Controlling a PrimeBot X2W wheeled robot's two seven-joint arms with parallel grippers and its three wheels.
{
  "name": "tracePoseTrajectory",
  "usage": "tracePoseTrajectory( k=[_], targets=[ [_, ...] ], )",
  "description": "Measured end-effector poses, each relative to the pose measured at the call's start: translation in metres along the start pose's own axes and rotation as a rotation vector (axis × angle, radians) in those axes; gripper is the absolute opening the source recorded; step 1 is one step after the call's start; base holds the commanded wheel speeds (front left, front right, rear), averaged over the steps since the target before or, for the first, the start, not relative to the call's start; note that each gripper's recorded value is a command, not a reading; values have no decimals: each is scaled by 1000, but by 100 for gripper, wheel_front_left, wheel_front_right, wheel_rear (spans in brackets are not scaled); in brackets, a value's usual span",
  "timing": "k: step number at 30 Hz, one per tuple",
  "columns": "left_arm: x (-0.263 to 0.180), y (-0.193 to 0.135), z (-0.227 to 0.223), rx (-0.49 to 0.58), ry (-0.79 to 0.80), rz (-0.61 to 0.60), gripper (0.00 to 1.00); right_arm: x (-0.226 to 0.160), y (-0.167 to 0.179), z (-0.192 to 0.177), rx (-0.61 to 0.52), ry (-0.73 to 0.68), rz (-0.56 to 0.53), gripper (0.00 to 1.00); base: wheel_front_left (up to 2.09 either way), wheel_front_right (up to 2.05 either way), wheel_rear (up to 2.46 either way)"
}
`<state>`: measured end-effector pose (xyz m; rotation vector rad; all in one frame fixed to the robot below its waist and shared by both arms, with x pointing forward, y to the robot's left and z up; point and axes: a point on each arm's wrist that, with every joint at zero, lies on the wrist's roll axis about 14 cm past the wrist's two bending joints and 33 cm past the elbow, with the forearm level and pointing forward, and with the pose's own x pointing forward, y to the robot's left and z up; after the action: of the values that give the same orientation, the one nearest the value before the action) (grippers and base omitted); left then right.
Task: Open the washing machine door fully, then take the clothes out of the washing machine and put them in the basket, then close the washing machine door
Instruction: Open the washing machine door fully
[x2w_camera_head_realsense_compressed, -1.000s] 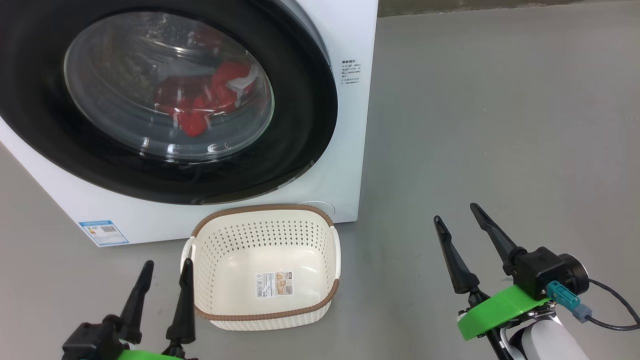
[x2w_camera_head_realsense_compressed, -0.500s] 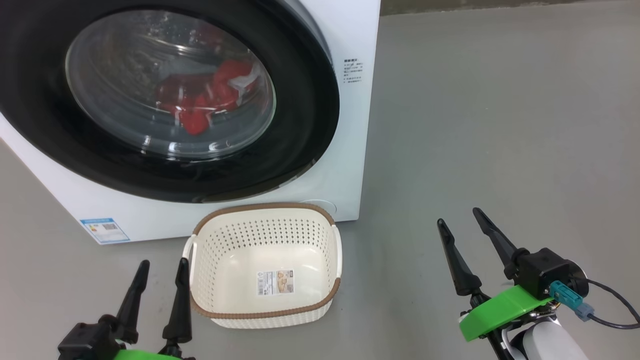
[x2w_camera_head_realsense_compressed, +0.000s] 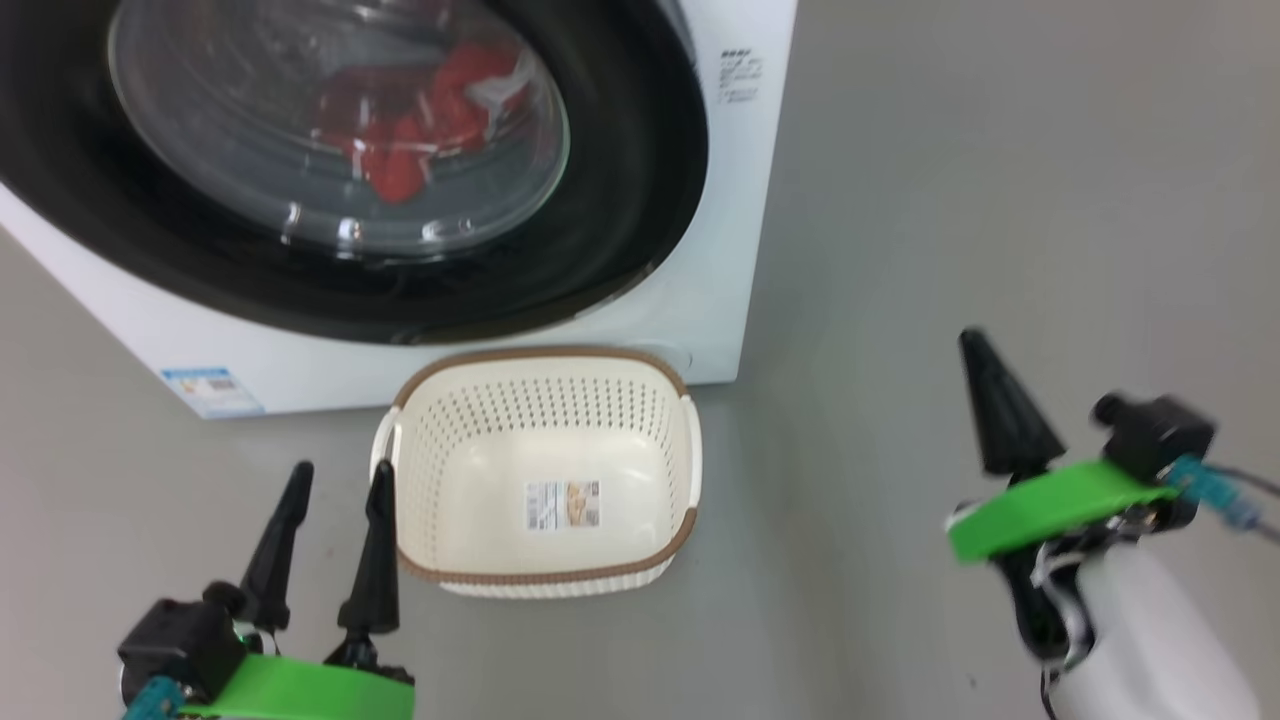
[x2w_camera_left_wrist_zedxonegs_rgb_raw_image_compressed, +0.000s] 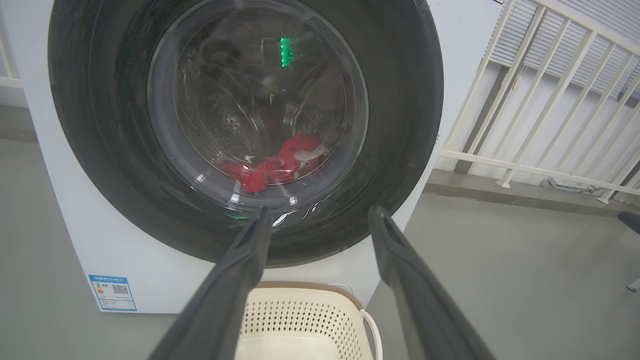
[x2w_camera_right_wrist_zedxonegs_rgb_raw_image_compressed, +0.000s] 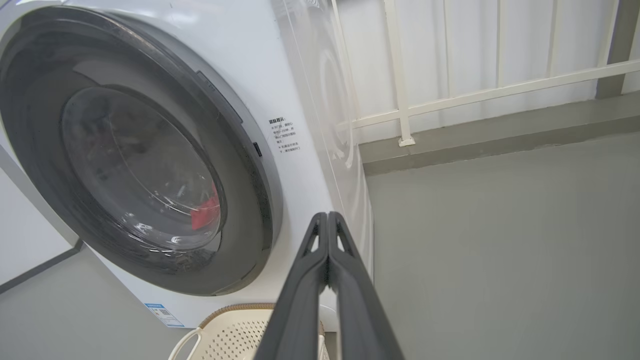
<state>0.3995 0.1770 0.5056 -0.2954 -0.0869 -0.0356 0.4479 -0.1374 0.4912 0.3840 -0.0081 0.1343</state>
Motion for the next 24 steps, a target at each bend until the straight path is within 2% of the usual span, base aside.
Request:
tracePoseTrajectory(
  k=[7, 13, 18, 24],
  targets=[
    [15, 7, -2, -2, -5, 16, 100, 42, -6, 1, 270, -32, -52, 0, 0, 0, 0],
    [25, 15, -3, -15, -15, 36, 100, 79, 6, -8, 432, -14, -31, 0, 0, 0, 0],
    [34, 25, -9, -14, -9, 58, 100, 117, 25, -14, 632, 88, 37, 0, 0, 0, 0],
    [44, 34, -18, -7, 6, 76, 100, 149, 37, -19, 798, 182, 101, 0, 0, 0, 0]
  ],
)
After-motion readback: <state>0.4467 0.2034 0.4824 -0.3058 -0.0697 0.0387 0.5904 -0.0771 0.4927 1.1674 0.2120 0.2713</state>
